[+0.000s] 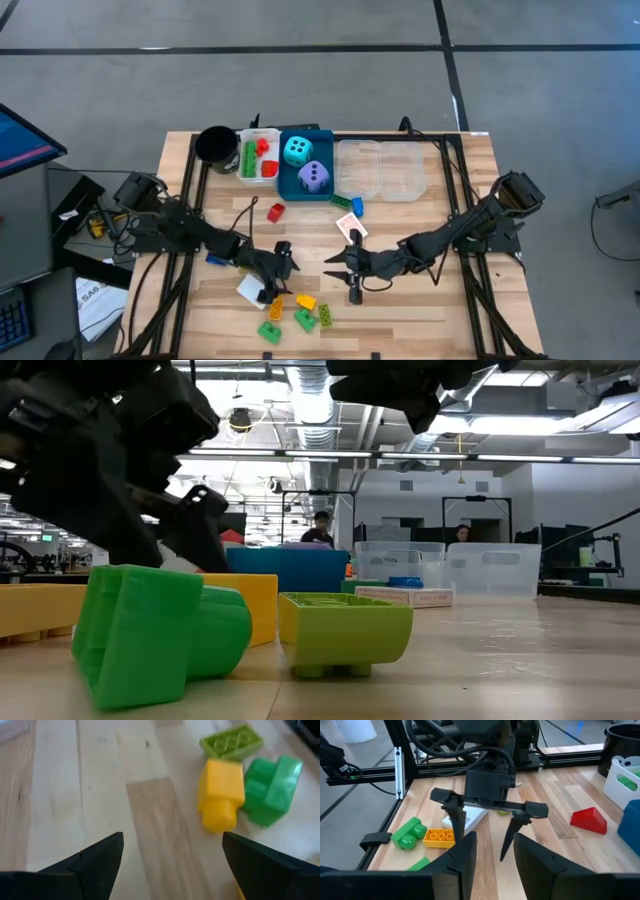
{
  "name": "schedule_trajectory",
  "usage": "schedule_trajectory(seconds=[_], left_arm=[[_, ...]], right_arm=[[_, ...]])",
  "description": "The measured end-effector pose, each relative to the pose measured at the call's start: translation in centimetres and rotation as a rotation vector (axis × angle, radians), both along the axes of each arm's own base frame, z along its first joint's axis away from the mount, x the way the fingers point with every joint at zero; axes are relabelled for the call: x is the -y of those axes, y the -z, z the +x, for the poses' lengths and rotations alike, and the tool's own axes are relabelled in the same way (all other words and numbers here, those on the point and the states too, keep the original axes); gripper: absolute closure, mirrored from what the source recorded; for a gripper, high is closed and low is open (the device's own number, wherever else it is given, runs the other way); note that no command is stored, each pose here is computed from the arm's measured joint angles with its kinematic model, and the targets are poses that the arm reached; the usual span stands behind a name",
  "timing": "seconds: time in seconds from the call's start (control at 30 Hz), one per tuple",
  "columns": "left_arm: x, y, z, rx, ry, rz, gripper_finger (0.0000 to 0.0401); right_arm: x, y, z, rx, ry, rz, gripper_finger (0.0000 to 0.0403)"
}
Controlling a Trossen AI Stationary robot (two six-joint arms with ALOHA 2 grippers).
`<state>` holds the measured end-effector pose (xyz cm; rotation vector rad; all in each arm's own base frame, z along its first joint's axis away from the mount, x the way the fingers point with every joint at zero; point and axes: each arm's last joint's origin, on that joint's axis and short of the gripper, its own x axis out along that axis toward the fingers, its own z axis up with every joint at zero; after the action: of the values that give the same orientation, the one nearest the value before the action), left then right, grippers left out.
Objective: Pick & Place Toys
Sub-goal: Put the large yellow game piece into the white bin
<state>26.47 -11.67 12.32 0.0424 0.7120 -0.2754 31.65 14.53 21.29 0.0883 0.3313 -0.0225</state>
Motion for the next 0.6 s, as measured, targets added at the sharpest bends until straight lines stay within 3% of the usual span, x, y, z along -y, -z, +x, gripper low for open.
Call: schedule_trajectory(seconds=[0.6], left_arm=[[2.5,2.3,1.0,0.01,0.016,-0.071,0.007]], right_arm=[[0.0,0.1,0.0,-0.009,0.0,-0.004,0.0277]])
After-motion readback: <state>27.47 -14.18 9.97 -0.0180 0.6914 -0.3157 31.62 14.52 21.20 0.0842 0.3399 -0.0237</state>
